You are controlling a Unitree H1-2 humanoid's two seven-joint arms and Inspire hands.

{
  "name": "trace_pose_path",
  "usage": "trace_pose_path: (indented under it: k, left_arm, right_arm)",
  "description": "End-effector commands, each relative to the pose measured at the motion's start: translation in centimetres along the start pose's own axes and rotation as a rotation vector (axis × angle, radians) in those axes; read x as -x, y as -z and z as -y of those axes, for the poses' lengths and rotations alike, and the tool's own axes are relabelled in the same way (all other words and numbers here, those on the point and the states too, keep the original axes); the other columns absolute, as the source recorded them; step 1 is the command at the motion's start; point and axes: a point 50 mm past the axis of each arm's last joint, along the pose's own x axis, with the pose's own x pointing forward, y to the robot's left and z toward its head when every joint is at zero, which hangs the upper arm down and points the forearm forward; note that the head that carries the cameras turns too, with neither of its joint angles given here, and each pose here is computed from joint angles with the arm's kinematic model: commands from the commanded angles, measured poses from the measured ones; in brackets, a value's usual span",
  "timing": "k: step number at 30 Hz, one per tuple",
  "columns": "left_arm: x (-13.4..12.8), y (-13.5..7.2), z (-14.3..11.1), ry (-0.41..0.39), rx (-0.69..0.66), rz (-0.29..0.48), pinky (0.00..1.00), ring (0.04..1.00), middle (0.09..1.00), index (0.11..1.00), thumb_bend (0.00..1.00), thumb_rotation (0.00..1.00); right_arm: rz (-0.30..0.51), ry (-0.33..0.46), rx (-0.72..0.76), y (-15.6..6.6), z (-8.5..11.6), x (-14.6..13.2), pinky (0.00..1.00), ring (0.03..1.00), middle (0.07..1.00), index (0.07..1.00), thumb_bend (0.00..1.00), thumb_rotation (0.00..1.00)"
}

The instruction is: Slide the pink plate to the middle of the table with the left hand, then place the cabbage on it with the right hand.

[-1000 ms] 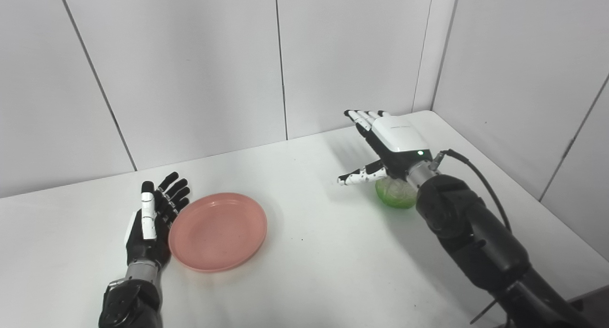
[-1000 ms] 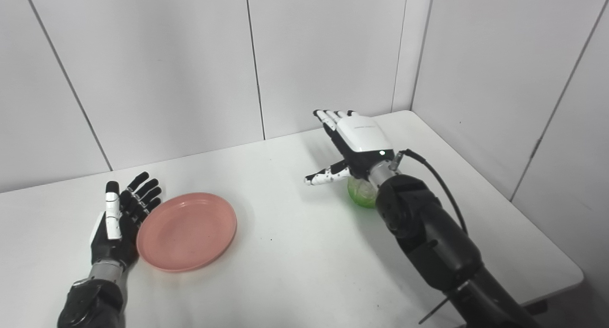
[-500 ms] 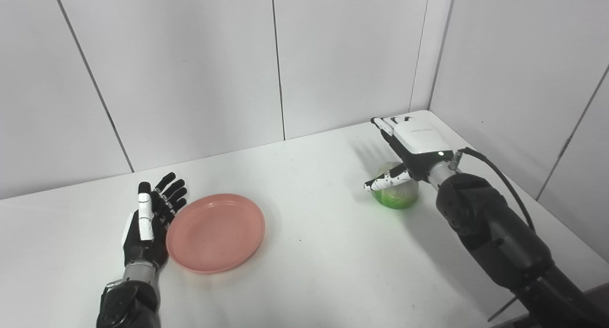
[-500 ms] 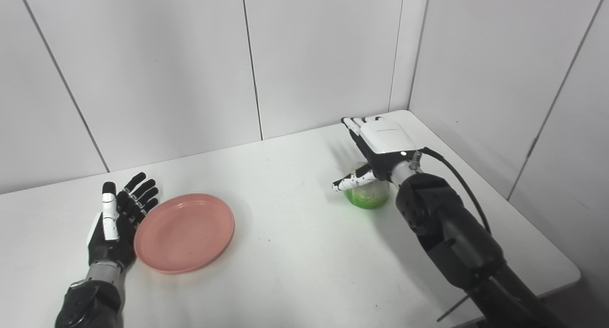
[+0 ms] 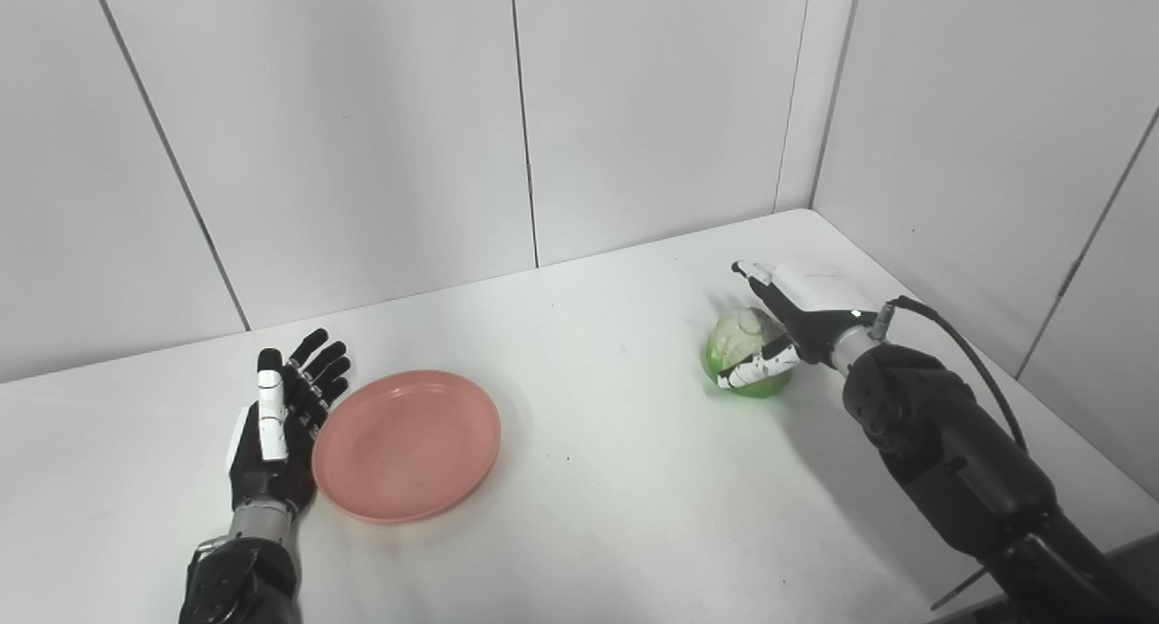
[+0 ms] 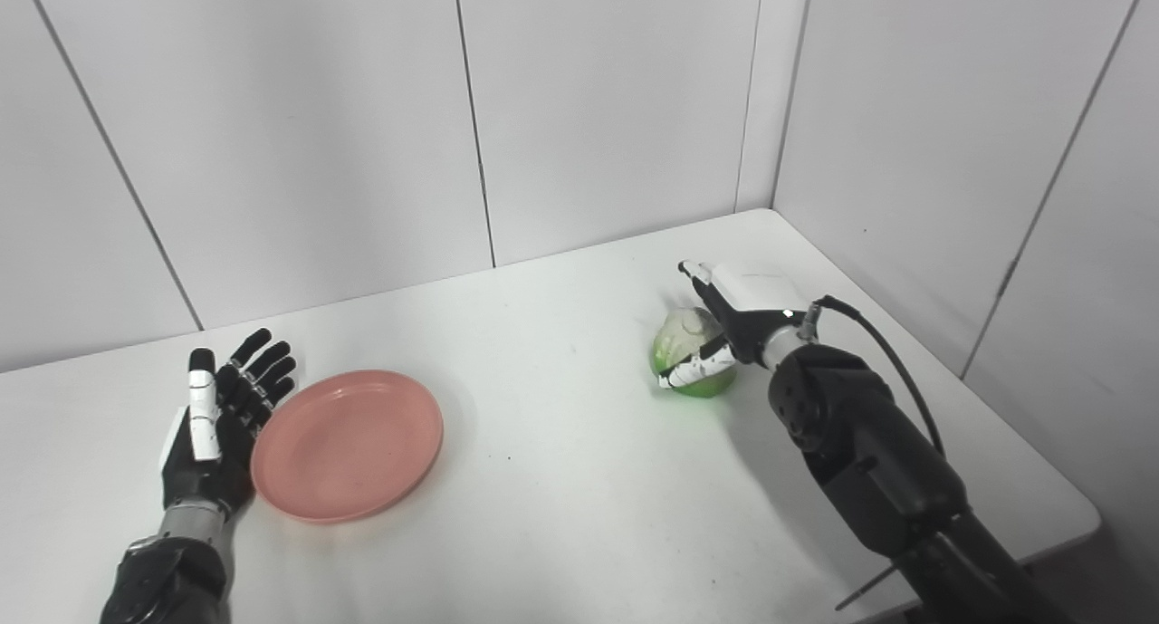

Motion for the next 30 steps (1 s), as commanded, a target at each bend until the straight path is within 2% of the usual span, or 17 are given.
trace_pose_path:
  k: [1, 3, 6, 14, 16, 18, 22, 23, 24, 27, 30]
  left_arm:
    - [2.0, 2.4, -0.3, -0.014, 0.020, -0.055, 0.89, 0.861, 0.830, 0.810, 0.78, 0.98]
    - [2.1, 2.4, -0.3, -0.016, 0.009, -0.058, 0.89, 0.859, 0.829, 0.811, 0.79, 0.98]
    - [2.1, 2.4, -0.3, -0.014, 0.012, -0.059, 0.89, 0.858, 0.828, 0.810, 0.80, 0.98]
    - [2.3, 2.3, -0.3, -0.006, 0.021, -0.064, 0.89, 0.861, 0.832, 0.813, 0.81, 0.97]
    - [2.3, 2.4, -0.2, -0.006, 0.019, -0.067, 0.89, 0.861, 0.832, 0.813, 0.81, 0.98]
    - [2.4, 2.4, -0.2, -0.008, 0.020, -0.067, 0.90, 0.866, 0.835, 0.812, 0.81, 0.98]
    - [2.4, 2.4, -0.2, -0.007, 0.022, -0.066, 0.89, 0.864, 0.836, 0.814, 0.81, 0.98]
    - [2.5, 2.4, -0.2, -0.006, 0.022, -0.068, 0.89, 0.865, 0.836, 0.817, 0.81, 0.97]
    - [2.5, 2.3, -0.2, -0.004, 0.020, -0.070, 0.90, 0.869, 0.838, 0.818, 0.82, 0.98]
    - [2.5, 2.3, -0.1, 0.000, 0.022, -0.071, 0.89, 0.873, 0.843, 0.822, 0.81, 0.98]
    - [2.6, 2.3, 0.0, 0.006, 0.034, -0.075, 0.91, 0.882, 0.853, 0.836, 0.80, 0.98]
  right_arm:
    - [-0.012, 0.068, -0.036, 0.2, 1.8, -0.4, 0.74, 0.886, 0.936, 0.934, 1.00, 0.43]
    - [-0.026, 0.063, -0.078, 0.5, 1.0, -0.5, 0.64, 0.861, 0.941, 0.925, 1.00, 0.37]
    - [-0.030, 0.082, -0.093, 0.9, 0.0, -0.9, 0.62, 0.833, 0.930, 0.914, 1.00, 0.37]
    - [0.003, 0.158, -0.143, 0.8, -2.2, -1.4, 0.52, 0.644, 0.766, 0.821, 0.87, 0.07]
    - [0.006, 0.173, -0.152, 0.7, -2.5, -1.5, 0.52, 0.638, 0.760, 0.818, 0.87, 0.06]
    - [0.009, 0.191, -0.163, 0.5, -3.0, -1.7, 0.49, 0.597, 0.697, 0.779, 0.82, 0.03]
    - [0.024, 0.246, -0.187, 0.3, -3.6, -1.9, 0.46, 0.547, 0.641, 0.711, 0.77, 0.00]
    - [0.027, 0.272, -0.198, 0.2, -3.7, -1.9, 0.43, 0.515, 0.552, 0.584, 0.63, 0.00]
    - [0.029, 0.301, -0.207, 0.0, -3.8, -1.9, 0.42, 0.498, 0.520, 0.514, 0.56, 0.00]
    - [0.042, 0.381, -0.213, -0.2, -4.0, -1.9, 0.44, 0.517, 0.526, 0.467, 0.53, 0.00]
    - [0.048, 0.410, -0.225, -0.3, -4.0, -1.9, 0.43, 0.516, 0.524, 0.458, 0.52, 0.00]
